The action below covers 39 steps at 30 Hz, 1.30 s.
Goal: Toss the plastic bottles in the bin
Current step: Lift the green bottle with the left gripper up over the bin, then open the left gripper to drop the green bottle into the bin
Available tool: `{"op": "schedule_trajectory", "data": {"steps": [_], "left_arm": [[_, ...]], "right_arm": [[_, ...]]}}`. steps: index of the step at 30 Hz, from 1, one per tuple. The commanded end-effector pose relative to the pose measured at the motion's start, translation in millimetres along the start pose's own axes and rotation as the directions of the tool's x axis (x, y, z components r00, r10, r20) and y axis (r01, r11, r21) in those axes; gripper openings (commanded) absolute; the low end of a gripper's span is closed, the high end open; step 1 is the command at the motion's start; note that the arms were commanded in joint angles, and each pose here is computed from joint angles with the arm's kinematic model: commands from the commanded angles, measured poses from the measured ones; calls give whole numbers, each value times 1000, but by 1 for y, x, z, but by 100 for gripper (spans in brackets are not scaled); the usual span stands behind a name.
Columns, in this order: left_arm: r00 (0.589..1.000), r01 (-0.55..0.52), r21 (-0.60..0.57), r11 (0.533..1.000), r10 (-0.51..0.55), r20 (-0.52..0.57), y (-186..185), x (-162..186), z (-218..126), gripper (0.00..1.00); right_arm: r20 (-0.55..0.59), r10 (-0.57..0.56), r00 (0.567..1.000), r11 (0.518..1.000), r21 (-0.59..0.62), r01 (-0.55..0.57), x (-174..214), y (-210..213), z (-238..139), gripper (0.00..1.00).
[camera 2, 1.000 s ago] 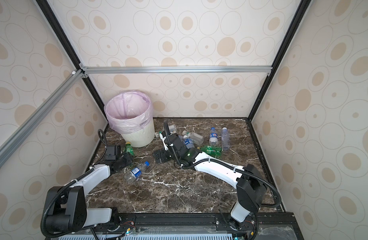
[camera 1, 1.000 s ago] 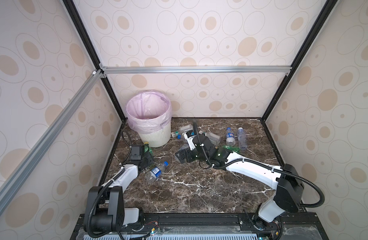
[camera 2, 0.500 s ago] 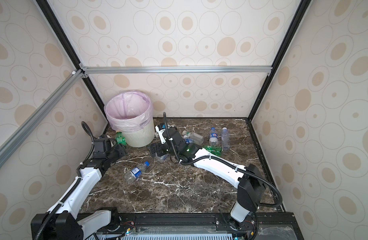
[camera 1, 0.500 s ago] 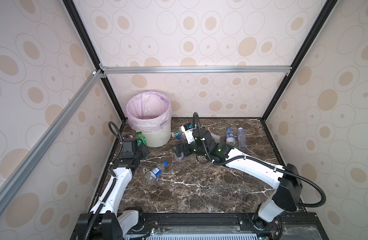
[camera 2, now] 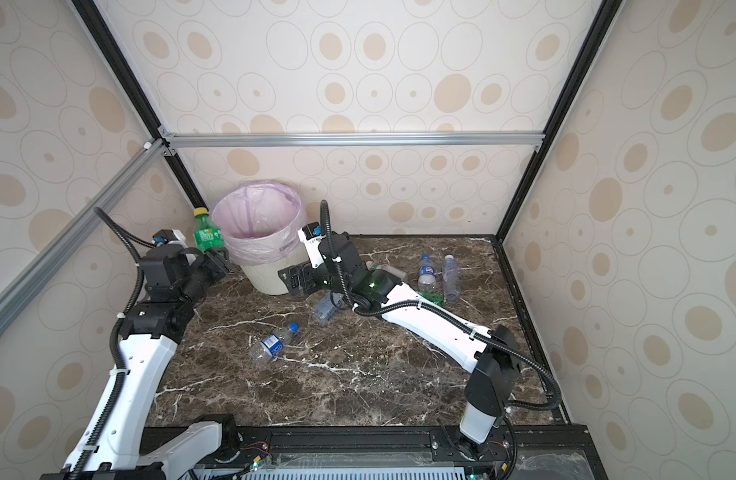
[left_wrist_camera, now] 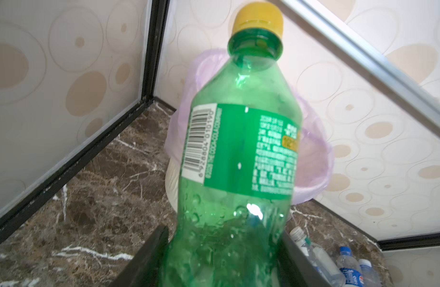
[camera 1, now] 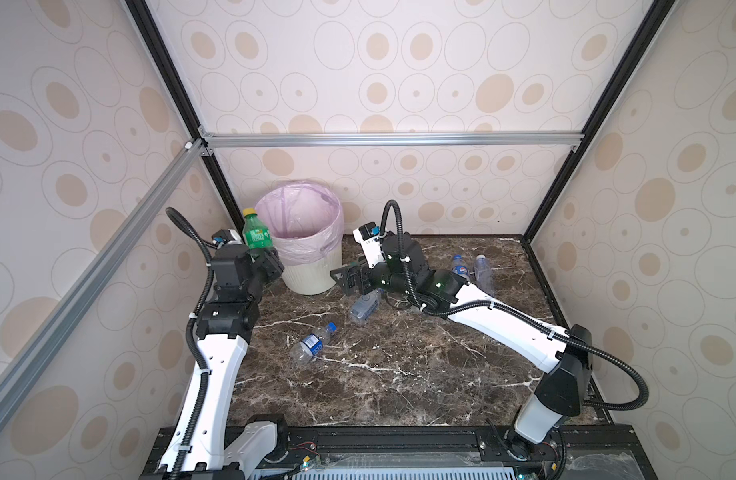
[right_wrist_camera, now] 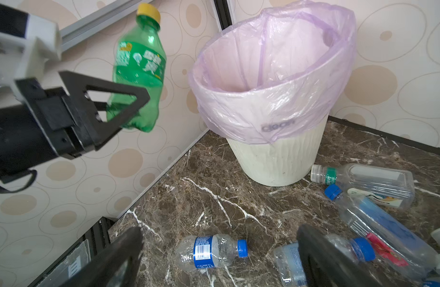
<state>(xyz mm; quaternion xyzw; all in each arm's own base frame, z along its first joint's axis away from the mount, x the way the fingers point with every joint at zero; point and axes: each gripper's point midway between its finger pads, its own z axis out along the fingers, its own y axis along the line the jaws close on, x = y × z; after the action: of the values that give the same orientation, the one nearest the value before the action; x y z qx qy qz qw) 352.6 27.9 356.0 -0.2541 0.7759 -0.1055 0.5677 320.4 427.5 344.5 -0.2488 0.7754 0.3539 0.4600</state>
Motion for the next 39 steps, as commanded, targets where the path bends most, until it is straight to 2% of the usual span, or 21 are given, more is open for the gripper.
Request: {"op": "schedule_trajectory", "data": {"steps": [1,7,11,16,19,22,25,26,39], "left_arm": [[995,-20,34,999,17,95,-21,-45,-14,51],[978,-15,172,985,-21,206,-72,-114,-29,53],[974,-4,247,969,-53,221,-94,-131,-26,54],[983,11,306,952,-66,169,-107,-111,6,54],[999,-9,317,948,-2,35,-112,-75,47,57],[993,-69,296,953,93,-67,-116,-49,66,74],[992,-100,276,956,116,-41,-113,-53,57,96],[993,-107,279,954,118,-23,-113,-57,52,99],[985,-149,293,944,168,-41,-117,-48,37,99]], "right_arm": [[4,-29,1000,999,-12,29,-7,8,0,100],[24,-41,999,999,4,41,-16,8,-10,100],[25,-50,998,998,31,49,-17,3,-16,100],[14,-41,999,998,51,40,-9,-3,-20,100],[0,-29,1000,998,55,29,-3,-5,-20,100],[-8,-19,1000,998,55,19,3,-6,-21,100],[-12,-14,1000,998,62,15,7,-9,-22,100],[-16,-13,1000,998,60,14,9,-9,-21,100],[-21,14,1000,998,55,-13,13,-9,-16,100]]}}
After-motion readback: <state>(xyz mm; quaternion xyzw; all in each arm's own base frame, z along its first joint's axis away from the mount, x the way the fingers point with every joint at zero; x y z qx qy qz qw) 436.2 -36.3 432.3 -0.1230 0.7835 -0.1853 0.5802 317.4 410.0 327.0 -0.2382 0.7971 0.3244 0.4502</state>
